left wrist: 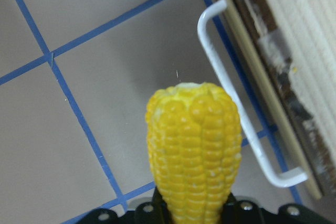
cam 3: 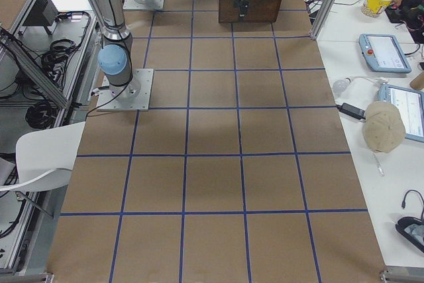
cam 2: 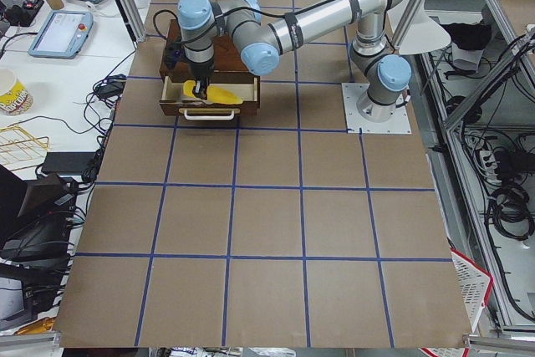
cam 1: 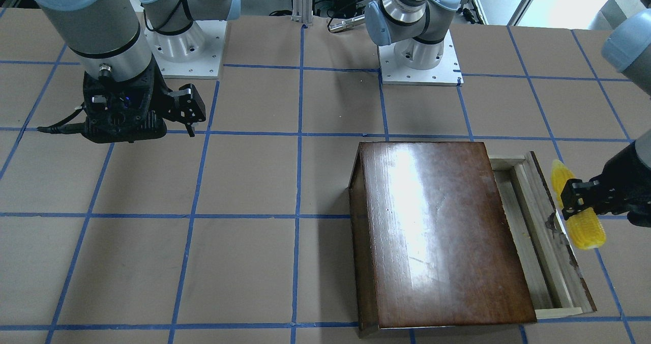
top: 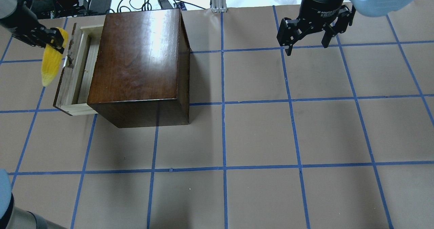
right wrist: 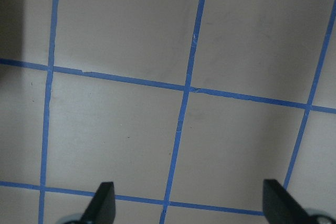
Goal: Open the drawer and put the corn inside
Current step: 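Carry the corn over the open drawer and lower it inside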
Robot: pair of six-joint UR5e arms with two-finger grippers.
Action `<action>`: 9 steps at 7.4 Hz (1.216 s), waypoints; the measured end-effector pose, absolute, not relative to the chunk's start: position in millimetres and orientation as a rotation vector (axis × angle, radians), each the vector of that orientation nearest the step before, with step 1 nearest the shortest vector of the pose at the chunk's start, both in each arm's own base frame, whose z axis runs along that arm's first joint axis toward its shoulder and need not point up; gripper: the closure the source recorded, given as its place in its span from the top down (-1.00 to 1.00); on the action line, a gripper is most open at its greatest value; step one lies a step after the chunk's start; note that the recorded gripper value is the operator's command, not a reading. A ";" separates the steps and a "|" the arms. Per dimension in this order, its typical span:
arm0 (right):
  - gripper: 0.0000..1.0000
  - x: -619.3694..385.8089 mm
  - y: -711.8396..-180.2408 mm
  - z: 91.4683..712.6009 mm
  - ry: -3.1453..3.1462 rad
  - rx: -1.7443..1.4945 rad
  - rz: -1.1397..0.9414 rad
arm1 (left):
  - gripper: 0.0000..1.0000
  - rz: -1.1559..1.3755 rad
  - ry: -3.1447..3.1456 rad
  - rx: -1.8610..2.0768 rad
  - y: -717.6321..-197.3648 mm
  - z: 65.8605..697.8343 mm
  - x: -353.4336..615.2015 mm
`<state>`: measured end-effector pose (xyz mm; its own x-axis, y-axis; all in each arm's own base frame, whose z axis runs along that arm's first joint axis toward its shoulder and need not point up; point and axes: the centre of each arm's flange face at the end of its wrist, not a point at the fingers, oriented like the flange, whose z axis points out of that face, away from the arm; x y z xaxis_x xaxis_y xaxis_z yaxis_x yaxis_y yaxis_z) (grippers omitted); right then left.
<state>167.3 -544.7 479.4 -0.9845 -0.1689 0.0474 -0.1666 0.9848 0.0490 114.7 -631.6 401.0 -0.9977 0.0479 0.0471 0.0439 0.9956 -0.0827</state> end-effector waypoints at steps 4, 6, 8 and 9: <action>1.00 167.3 -544.6 479.3 -3.078 0.261 -0.070 | -1.00 0.070 -3.013 0.144 -644.4 371.7 89.6; 1.00 167.3 -544.6 479.4 -3.078 0.260 -0.069 | -1.00 0.050 -3.015 0.121 -646.6 363.3 90.4; 1.00 167.3 -544.6 479.4 -3.078 0.261 -0.070 | -0.04 0.039 -3.022 0.040 -647.8 357.9 91.5; 1.00 167.3 -544.6 479.4 -3.078 0.262 -0.070 | 0.74 0.036 -3.023 0.022 -648.2 356.3 91.9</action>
<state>167.3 -544.6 479.4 -0.9844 -0.1697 0.0473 -0.1674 0.9847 0.0494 91.9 -648.2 356.3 -0.9929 -0.0129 0.1186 -0.0157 0.9996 -0.0226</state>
